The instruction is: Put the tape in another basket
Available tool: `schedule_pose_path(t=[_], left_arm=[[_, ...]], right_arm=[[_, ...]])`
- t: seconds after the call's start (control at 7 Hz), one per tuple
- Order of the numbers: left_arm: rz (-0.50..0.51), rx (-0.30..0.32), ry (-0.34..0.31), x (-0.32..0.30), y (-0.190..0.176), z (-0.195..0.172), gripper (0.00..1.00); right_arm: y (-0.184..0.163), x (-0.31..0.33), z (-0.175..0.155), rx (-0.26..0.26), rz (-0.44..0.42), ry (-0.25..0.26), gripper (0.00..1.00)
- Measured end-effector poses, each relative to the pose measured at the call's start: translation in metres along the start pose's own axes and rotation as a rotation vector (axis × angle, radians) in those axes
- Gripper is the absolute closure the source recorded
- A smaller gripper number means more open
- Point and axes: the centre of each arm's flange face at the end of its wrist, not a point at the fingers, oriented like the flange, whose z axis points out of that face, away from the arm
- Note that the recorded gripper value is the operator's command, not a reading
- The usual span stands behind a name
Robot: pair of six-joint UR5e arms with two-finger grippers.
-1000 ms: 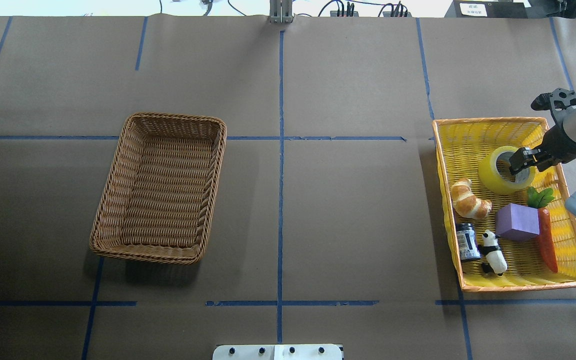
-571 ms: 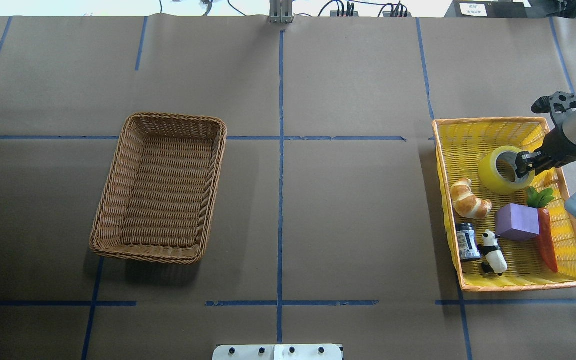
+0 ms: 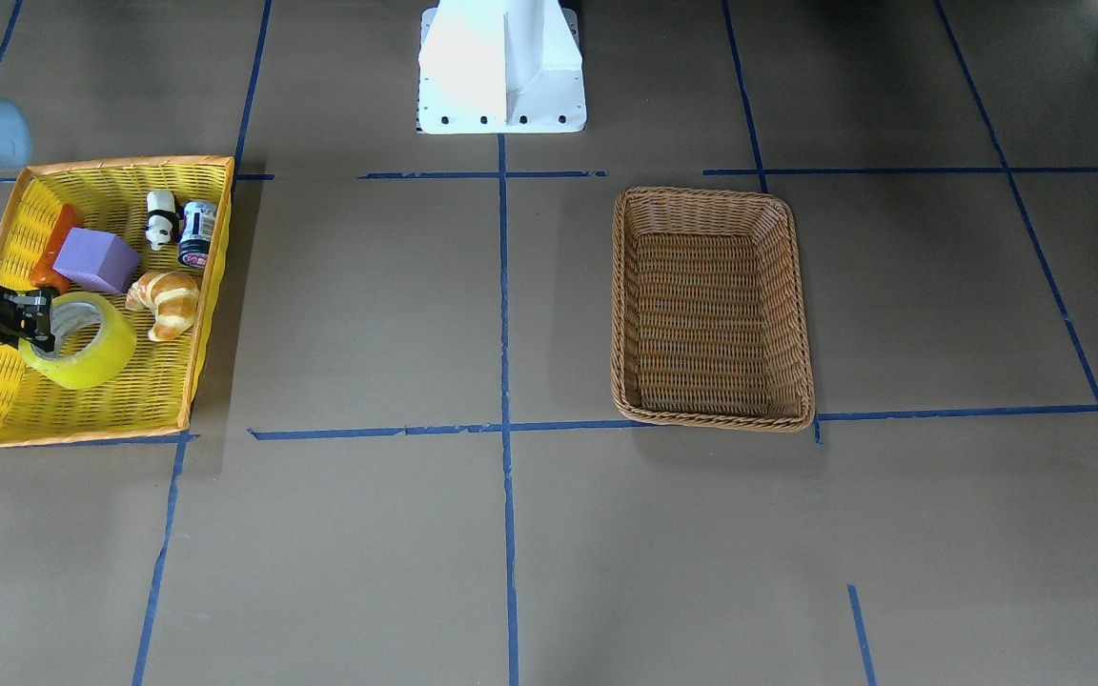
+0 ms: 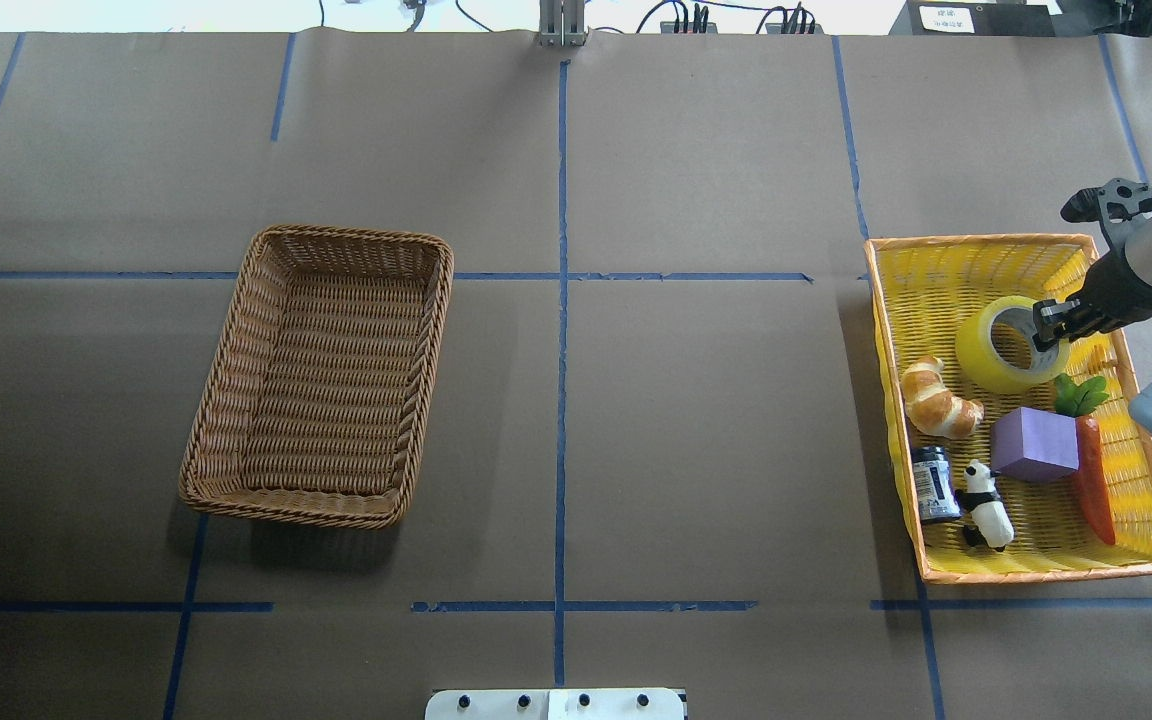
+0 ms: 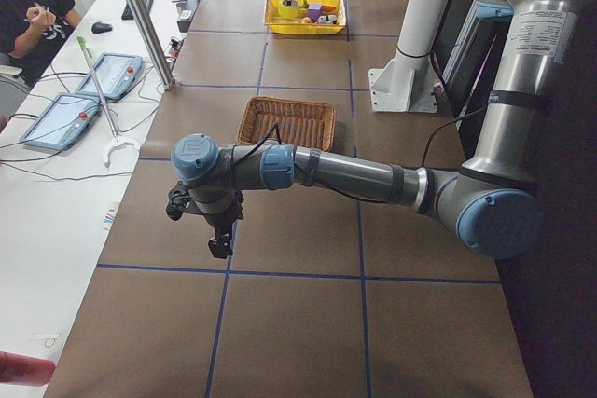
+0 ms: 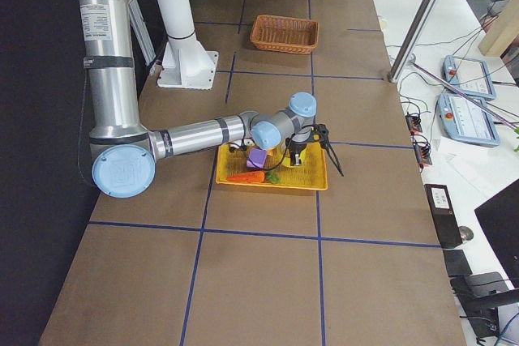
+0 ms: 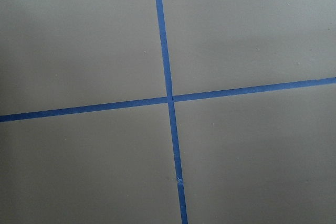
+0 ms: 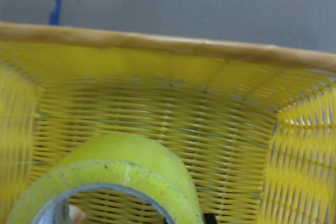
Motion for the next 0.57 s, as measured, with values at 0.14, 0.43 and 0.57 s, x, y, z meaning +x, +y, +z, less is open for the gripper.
schedule_pose_path(t=[0.14, 0.43, 0.57], left_arm=[[0.011, 0.018, 0.046, 0.01, -0.001, -0.005, 0.0], [-0.024, 0.048, 0.173, 0.052, -0.01, -0.014, 0.0], [-0.046, 0.049, 0.205, 0.1, -0.021, -0.01, 0.0]], right_arm=[[-0.009, -0.035, -0.032, 0.053, 0.013, -0.053, 1.0], [-0.042, -0.141, -0.083, 0.106, 0.172, -0.208, 1.0], [-0.049, -0.194, -0.099, 0.115, 0.264, -0.305, 1.0]])
